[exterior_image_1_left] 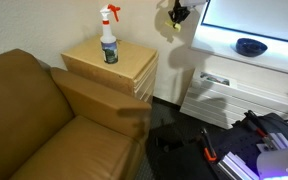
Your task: Use the sponge to wipe the surface of the dresser and put it on the window sill
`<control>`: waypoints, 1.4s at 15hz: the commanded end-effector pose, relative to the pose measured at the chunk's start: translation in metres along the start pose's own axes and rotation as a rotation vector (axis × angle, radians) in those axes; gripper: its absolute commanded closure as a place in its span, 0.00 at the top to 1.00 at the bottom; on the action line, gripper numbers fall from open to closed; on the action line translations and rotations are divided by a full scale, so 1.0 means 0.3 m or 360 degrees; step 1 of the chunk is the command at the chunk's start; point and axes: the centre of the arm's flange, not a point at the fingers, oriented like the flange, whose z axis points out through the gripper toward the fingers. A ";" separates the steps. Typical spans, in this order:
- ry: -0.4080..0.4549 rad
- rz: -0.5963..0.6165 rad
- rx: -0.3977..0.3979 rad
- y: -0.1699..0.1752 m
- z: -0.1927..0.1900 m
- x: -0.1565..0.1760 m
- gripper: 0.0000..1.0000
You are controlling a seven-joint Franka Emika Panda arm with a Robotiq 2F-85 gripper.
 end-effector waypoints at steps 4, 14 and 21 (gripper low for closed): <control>-0.0312 0.0103 -0.0320 0.325 -0.295 -0.323 0.04; -0.0114 0.0806 -0.0273 0.840 -0.406 -0.547 0.04; -0.0287 0.0822 -0.0336 0.881 -0.235 -0.472 0.04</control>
